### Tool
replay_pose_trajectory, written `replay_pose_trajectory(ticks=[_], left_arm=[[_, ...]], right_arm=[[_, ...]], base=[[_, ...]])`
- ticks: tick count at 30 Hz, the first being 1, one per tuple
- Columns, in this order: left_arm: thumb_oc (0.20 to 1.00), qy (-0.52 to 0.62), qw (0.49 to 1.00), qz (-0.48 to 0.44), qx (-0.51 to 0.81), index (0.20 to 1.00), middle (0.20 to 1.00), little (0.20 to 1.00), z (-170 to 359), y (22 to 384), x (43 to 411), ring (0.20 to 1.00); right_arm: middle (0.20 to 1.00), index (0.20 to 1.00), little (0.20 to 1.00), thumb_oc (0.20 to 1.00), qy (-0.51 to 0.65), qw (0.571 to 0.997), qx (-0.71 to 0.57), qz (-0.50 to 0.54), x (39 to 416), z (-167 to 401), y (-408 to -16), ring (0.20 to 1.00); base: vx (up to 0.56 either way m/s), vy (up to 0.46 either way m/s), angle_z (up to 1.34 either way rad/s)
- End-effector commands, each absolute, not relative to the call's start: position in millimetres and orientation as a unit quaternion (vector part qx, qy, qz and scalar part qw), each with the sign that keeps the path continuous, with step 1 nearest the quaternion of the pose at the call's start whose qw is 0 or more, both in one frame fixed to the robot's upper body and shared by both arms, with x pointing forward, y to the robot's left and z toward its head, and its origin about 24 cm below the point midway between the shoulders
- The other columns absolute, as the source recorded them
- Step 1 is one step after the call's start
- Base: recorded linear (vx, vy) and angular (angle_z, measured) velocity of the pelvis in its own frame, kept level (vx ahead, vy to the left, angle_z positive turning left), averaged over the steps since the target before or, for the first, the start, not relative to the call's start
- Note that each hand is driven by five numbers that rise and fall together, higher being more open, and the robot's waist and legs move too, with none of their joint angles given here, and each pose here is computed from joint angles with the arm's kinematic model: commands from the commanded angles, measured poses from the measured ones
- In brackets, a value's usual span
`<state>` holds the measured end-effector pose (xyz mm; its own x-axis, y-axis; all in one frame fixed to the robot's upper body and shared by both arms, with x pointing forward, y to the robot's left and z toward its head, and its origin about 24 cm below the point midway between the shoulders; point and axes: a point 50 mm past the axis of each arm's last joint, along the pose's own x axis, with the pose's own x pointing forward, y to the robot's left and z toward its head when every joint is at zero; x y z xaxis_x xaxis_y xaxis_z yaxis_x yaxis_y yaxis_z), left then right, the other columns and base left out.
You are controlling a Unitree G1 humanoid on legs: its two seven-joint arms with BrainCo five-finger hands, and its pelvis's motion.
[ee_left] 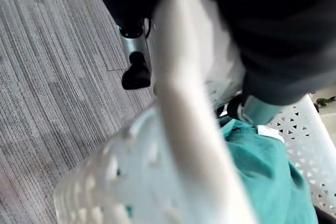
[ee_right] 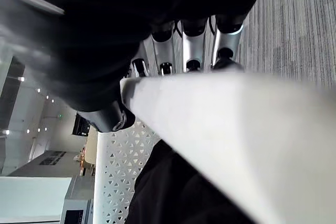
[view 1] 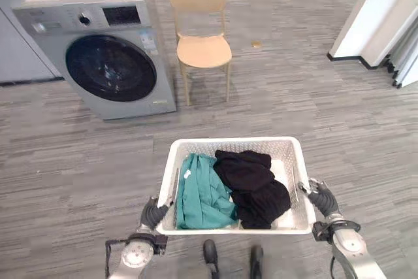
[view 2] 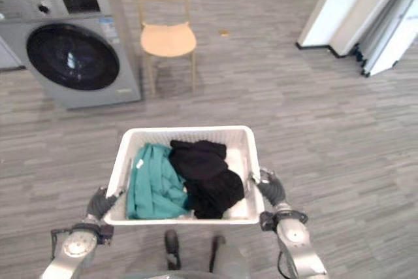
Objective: Grab the laundry basket,head to the washer,open it,put in the laundry and shut it.
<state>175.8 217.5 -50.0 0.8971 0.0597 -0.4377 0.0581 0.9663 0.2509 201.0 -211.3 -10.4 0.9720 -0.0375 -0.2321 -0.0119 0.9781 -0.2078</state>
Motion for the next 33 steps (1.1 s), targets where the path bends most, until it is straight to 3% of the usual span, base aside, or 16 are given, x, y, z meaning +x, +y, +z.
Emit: replay_pose_trajectory(ticks=[1,15,33], left_arm=[[0.2,0.067,0.993,-0.02,0.096,0.2,0.2,0.2,3,202,208,0.2],[0.2,0.074,0.994,-0.033,0.076,0.2,0.2,0.2,-2,193,209,0.2],[0.2,0.083,0.99,-0.047,0.103,0.2,0.2,0.2,-3,197,207,0.2]], right_arm=[[0.2,0.2,0.2,0.2,0.021,0.996,-0.075,0.038,223,21,-194,0.2],[0.2,0.2,0.2,0.2,0.023,0.995,-0.099,0.003,216,25,-218,0.2],[0.2,0.2,0.2,0.2,0.03,0.996,-0.082,0.021,220,17,-199,0.2]], base=[[0.33,-0.19,-0.42],[0.29,-0.205,0.4],[0.31,0.077,-0.27]])
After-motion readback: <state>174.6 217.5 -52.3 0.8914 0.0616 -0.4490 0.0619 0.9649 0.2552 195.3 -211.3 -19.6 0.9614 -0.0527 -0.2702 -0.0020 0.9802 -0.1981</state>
